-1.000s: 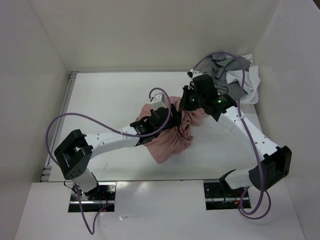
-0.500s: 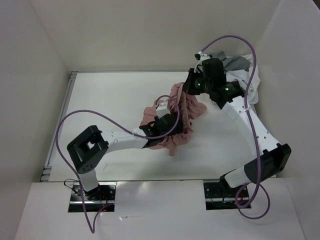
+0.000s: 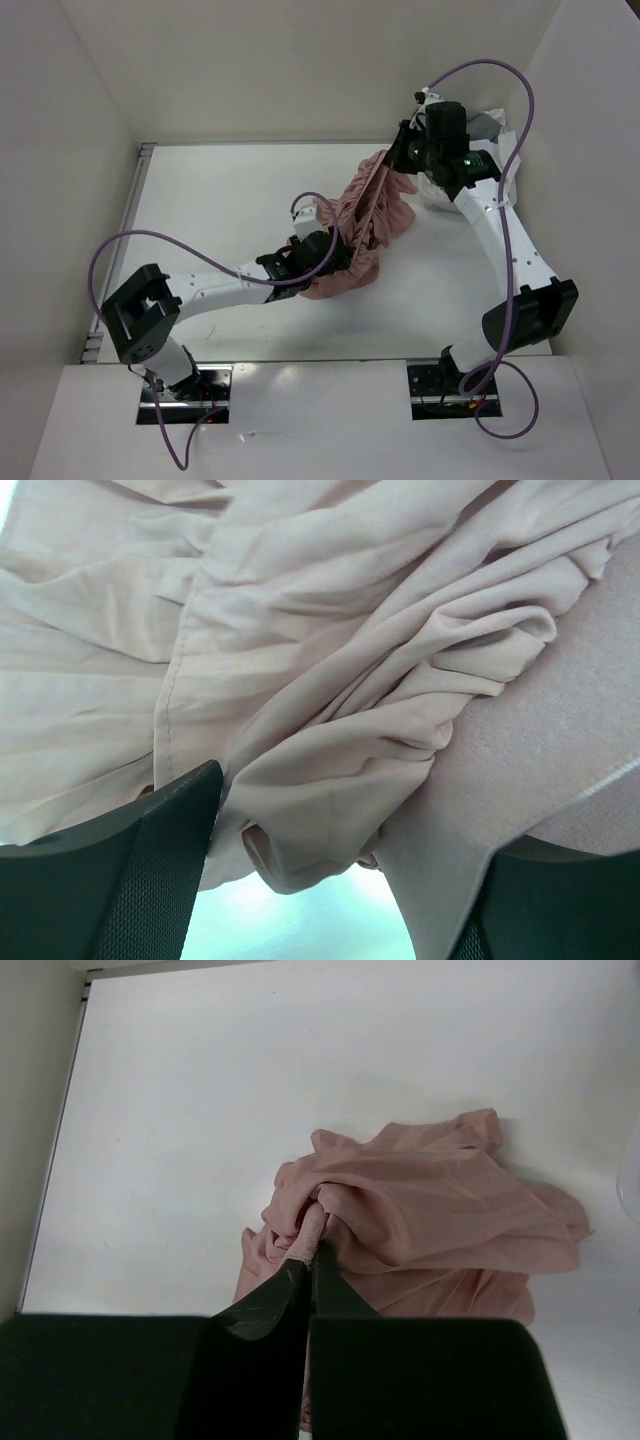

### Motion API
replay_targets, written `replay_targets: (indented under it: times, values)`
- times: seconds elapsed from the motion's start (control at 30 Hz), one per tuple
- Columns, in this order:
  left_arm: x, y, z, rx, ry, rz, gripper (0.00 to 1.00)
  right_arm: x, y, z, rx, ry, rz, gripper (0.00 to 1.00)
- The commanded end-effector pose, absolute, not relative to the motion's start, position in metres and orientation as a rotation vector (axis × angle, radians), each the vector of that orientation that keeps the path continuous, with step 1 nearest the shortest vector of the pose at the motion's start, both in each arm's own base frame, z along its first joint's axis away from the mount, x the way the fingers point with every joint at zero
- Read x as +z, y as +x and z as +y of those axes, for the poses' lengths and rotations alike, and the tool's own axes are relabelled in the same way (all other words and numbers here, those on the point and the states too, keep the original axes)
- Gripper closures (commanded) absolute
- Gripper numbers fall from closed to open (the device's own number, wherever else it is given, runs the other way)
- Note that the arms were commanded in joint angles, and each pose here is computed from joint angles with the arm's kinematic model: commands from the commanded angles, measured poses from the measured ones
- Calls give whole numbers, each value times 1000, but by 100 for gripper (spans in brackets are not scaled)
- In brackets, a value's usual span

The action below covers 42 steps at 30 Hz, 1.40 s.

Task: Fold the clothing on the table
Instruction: Flatten the skirt out

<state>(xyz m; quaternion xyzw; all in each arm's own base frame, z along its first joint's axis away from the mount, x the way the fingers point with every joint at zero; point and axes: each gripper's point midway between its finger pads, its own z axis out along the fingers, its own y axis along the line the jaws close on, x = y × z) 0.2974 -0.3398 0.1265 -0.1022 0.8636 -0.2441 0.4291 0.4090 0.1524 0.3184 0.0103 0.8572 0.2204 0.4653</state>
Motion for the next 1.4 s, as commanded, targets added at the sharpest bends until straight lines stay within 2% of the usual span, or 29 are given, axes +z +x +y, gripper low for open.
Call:
replay_targets:
  times: [0.0, 0.33, 0.47, 0.53, 0.73, 0.77, 0.83, 0.9, 0.93, 1.0, 1.03, 1.1, 1.37]
  values:
    - [123, 286, -320, -533, -253, 2189, 24, 365, 427, 144, 516, 42, 1951, 100]
    - [131, 283, -301, -489, -175, 2241, 24, 326, 418, 139, 514, 61, 2015, 100]
    - [122, 290, -297, -379, -97, 2280, 18, 311, 408, 141, 536, 60, 2044, 100]
    - [117, 289, -295, -326, -58, 2313, 18, 306, 406, 143, 546, 54, 2058, 100]
    - [121, 290, -289, -263, -35, 2325, 19, 311, 400, 140, 540, 57, 2037, 100]
    - [121, 290, -289, -263, -35, 2325, 21, 311, 400, 140, 540, 57, 2037, 100]
    - [122, 286, -287, -261, -28, 2338, 36, 311, 400, 140, 540, 57, 2037, 100]
    - [125, 283, -286, -277, -35, 2345, 47, 311, 400, 140, 540, 57, 2037, 100]
    - [129, 283, -286, -288, -39, 2337, 56, 313, 402, 140, 542, 56, 2027, 100]
    - [133, 281, -285, -291, -40, 2335, 64, 308, 401, 140, 540, 57, 2038, 100]
    - [136, 281, -285, -304, -53, 2328, 79, 303, 400, 140, 538, 58, 2049, 100]
    - [137, 283, -280, -287, -61, 2337, 99, 303, 400, 140, 538, 58, 2049, 100]
    - [205, 295, -251, -345, -89, 2213, 100, 309, 368, 132, 546, 66, 2039, 100]
